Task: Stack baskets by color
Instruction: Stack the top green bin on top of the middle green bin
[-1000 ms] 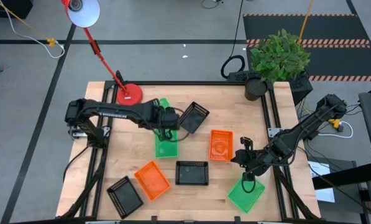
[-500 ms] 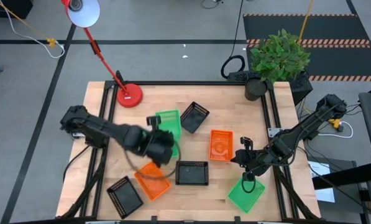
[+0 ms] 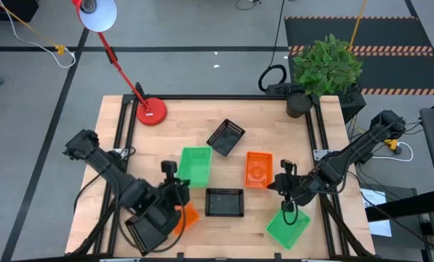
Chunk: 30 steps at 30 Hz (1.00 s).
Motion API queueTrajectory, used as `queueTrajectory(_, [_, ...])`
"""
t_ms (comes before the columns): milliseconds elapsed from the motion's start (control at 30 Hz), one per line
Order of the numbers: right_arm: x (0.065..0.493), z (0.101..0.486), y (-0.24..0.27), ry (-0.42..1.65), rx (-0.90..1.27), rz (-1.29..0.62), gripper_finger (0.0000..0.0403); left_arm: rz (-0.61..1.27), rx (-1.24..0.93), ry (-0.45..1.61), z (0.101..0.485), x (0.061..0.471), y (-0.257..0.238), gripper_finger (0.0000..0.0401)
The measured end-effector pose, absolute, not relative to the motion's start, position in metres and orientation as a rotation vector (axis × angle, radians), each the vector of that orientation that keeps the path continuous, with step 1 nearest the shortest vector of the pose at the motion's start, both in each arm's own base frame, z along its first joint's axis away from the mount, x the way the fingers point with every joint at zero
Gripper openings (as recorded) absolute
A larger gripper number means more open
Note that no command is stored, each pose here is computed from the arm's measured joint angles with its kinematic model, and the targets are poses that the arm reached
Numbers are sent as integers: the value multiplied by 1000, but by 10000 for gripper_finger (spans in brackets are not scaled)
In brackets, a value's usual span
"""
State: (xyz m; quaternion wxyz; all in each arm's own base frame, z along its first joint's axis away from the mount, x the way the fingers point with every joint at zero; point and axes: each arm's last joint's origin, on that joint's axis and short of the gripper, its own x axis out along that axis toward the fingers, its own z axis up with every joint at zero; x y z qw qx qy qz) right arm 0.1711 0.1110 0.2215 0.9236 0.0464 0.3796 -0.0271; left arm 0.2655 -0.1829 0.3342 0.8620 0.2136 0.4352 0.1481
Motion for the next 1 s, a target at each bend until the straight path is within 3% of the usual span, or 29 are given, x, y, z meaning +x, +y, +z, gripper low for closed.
queueTrajectory(467, [171,216,111,764,109,-47,0,342,500,926,289,254,-193,1])
queueTrajectory(1000, [171,216,111,764,109,-46,0,402,514,983,243,260,-173,1])
